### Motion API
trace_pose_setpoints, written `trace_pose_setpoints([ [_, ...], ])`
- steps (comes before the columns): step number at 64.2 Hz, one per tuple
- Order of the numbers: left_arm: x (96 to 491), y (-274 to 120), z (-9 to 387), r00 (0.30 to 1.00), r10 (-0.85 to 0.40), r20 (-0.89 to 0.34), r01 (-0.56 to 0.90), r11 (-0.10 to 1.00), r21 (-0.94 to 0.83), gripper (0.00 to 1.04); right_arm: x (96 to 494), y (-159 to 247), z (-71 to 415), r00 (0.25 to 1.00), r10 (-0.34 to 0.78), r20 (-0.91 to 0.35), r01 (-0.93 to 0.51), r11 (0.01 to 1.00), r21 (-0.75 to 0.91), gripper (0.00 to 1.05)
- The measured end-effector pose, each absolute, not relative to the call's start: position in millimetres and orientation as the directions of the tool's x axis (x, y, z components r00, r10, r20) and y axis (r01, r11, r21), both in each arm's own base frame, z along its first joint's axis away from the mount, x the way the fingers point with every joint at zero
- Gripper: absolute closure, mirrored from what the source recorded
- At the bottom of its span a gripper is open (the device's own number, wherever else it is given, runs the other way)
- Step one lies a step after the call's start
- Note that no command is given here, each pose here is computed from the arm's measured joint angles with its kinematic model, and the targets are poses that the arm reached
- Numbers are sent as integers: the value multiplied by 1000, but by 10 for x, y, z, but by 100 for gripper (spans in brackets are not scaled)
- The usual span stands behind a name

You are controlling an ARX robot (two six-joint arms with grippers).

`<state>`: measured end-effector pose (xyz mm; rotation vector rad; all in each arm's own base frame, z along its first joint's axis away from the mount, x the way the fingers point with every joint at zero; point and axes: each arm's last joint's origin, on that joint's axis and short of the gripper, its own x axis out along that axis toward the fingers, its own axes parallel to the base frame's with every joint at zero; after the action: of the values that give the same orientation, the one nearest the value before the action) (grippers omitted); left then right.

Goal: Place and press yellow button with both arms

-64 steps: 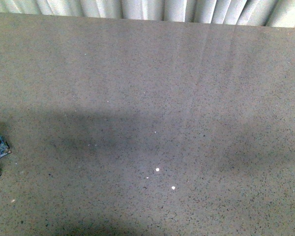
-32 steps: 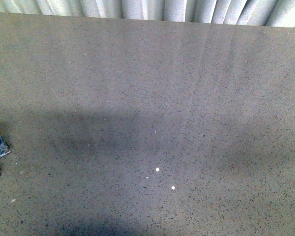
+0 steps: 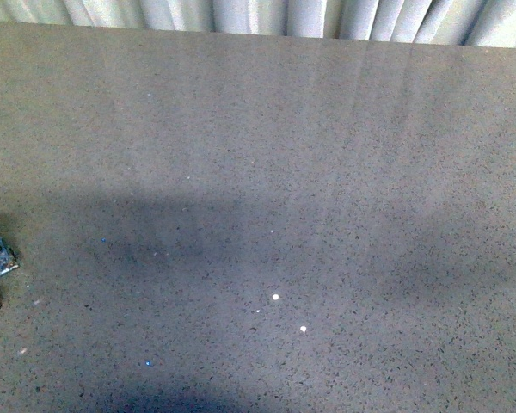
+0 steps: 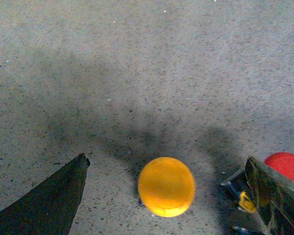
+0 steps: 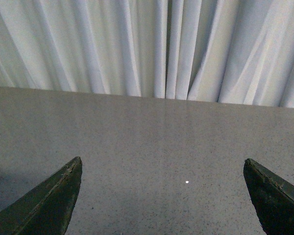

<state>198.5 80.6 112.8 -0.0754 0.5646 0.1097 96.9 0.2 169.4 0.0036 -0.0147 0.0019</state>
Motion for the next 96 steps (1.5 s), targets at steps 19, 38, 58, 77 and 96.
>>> trace_pose_setpoints([
  [19, 2014, 804, 1068, 833, 76, -548, -111, 993, -31, 9, 969, 2, 1694, 1000, 2, 15, -2, 1000, 4, 9],
  [38, 2049, 740, 967, 817, 56, -574, -92, 995, -33, 9, 969, 2, 1694, 1000, 2, 15, -2, 1000, 4, 9],
  [58, 2065, 749, 906, 800, 61, -596, -106, 993, -41, 9, 969, 2, 1694, 1000, 2, 15, -2, 1000, 4, 9],
  [77, 2068, 751, 908, 802, 66, -593, -113, 993, -43, 11, 969, 2, 1694, 1000, 2, 15, -2, 1000, 4, 9],
  [96, 2075, 734, 904, 802, 62, -594, -107, 993, -42, 53, 969, 2, 1694, 1000, 2, 15, -2, 1000, 4, 9],
])
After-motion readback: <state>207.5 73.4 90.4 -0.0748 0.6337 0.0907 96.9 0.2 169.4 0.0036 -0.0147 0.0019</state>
